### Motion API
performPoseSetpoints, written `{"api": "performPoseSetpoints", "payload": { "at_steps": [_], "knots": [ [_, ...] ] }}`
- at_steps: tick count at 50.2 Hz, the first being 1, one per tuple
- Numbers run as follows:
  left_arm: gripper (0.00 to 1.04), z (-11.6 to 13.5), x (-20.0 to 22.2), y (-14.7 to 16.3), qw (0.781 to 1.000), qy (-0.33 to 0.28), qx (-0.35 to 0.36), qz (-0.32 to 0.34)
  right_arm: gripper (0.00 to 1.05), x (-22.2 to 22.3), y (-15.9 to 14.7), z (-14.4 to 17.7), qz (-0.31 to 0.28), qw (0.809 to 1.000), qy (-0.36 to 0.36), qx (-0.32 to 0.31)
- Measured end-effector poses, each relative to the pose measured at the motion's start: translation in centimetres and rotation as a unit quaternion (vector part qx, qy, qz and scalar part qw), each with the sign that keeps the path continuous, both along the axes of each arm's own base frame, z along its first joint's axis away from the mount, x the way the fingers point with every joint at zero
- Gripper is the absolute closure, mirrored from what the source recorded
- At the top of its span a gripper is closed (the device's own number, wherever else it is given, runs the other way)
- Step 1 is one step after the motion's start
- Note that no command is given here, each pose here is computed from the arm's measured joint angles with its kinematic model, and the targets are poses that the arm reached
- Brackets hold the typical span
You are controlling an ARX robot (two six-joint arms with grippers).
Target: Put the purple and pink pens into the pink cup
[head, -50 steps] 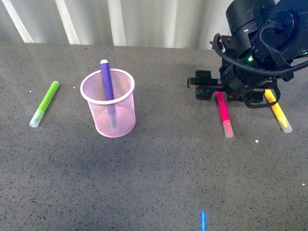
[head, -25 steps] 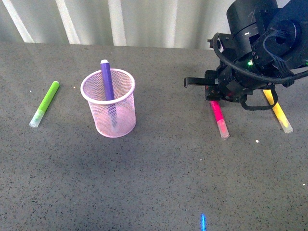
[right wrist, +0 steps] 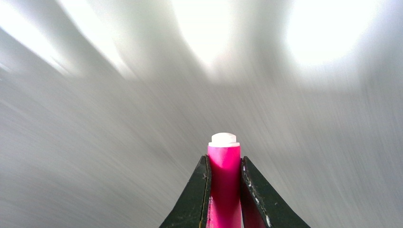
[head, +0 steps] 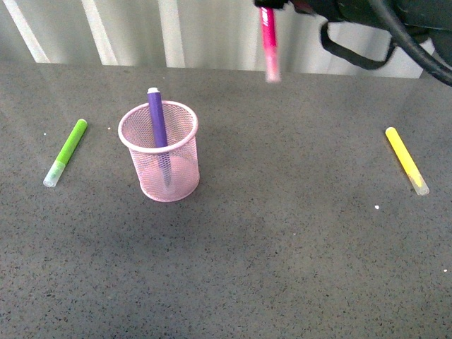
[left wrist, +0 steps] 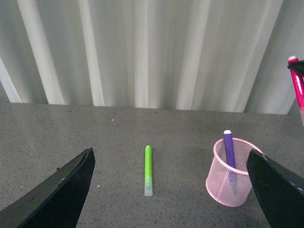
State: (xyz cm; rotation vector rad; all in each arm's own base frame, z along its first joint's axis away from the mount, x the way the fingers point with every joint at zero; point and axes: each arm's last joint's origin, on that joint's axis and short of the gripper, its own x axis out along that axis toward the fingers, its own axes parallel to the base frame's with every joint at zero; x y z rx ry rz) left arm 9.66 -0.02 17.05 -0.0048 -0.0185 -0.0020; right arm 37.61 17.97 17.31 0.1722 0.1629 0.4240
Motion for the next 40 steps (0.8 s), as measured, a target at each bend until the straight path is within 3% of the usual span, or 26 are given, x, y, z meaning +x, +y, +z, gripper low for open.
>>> {"api": "performPoseSetpoints", "payload": {
  "at_steps": [20,40],
  "knots": [
    [0.07,0.0,0.0,0.0,1.0,0.0,0.0,0.0,0.94,-2.5,7.6,-0.7,0.124,0.99,-0.059,0.03],
    [0.07,0.0,0.0,0.0,1.0,0.0,0.0,0.0,0.94,-1.5,9.6,-3.4,0.162,0.986,-0.044,0.013]
  ]
}}
